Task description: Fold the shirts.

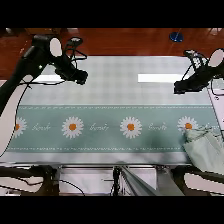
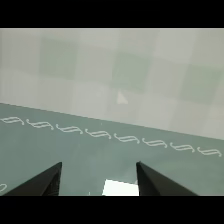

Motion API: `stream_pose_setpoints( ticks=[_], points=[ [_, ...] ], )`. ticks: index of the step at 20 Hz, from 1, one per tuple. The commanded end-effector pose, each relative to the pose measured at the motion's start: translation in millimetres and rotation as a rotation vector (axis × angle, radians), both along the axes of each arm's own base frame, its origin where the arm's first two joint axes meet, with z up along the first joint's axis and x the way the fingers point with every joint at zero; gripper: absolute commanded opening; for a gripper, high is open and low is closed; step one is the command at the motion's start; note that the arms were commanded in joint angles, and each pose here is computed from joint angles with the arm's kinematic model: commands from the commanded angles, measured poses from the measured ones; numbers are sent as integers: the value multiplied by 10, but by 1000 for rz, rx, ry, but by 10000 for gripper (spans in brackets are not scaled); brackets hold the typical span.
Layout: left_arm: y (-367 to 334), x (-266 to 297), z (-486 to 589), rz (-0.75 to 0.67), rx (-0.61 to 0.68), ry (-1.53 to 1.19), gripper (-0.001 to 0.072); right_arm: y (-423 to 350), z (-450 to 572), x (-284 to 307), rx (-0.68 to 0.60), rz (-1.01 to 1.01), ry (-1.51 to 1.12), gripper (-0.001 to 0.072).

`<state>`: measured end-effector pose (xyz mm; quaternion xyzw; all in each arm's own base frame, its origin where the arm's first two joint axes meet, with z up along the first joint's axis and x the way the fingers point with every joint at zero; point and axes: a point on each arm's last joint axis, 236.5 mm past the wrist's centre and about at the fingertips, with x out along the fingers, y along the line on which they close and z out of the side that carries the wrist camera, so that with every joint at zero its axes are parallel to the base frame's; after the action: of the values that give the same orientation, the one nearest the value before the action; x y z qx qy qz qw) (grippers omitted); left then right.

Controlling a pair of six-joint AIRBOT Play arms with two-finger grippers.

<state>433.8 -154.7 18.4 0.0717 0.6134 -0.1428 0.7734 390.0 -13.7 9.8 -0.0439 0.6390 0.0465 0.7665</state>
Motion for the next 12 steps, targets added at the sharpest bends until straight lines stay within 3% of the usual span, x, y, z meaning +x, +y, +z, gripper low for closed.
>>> stream_pose_setpoints(
  ticks=[1,12],
  points=[
    [56,-53,-101,49,-20,64,537,5,6,46,-6,3,-18,547],
    [55,-52,-315,50,-6,108,537,4,5,45,-6,2,-18,546]
  ],
)
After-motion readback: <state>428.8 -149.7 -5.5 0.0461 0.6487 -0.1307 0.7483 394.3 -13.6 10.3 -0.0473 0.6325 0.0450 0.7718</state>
